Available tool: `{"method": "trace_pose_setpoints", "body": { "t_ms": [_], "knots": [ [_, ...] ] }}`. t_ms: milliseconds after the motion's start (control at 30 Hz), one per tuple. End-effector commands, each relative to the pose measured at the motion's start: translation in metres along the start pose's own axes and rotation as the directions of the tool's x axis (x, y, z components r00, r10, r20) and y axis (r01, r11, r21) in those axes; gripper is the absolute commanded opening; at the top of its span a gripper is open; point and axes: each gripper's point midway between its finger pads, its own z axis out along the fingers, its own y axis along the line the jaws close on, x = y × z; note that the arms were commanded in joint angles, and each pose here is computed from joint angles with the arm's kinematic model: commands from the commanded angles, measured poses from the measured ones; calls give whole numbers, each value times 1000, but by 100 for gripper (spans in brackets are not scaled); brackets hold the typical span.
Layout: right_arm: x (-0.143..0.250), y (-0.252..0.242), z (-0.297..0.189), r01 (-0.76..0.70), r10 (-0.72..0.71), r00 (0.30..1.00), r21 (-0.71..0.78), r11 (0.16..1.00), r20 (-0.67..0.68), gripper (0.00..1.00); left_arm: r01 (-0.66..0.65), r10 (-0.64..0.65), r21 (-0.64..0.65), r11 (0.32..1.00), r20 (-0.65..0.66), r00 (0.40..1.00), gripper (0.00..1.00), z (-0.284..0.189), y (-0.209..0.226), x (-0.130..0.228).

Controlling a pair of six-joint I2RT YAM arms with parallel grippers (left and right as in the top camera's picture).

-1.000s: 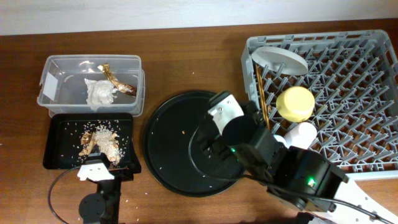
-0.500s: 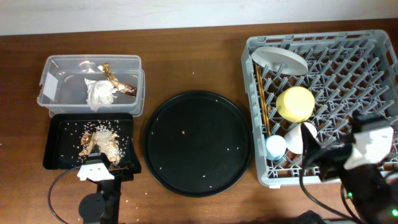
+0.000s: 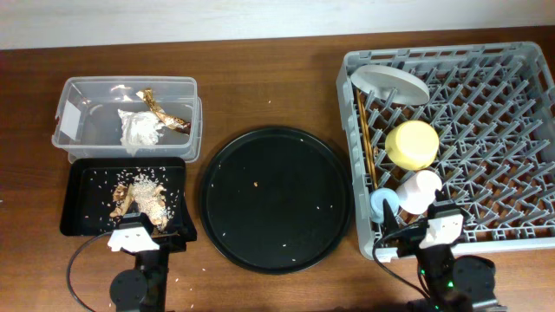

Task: Sort waste into correct bins and load items into the dishwasher rack

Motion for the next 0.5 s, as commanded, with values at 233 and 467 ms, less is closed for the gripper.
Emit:
{"method": "trace_pose_setpoints", "body": {
  "t_ms": [233, 467],
  "knots": [
    [33, 6, 29, 9, -6, 996, -29, 1000, 91, 99, -20, 20, 7, 1000, -2, 1000, 99, 0, -1, 2],
    [36, 6, 30, 8, -6, 997, -29, 1000, 79, 99, -20, 20, 7, 1000, -2, 1000, 99, 0, -1, 2]
  ]
}}
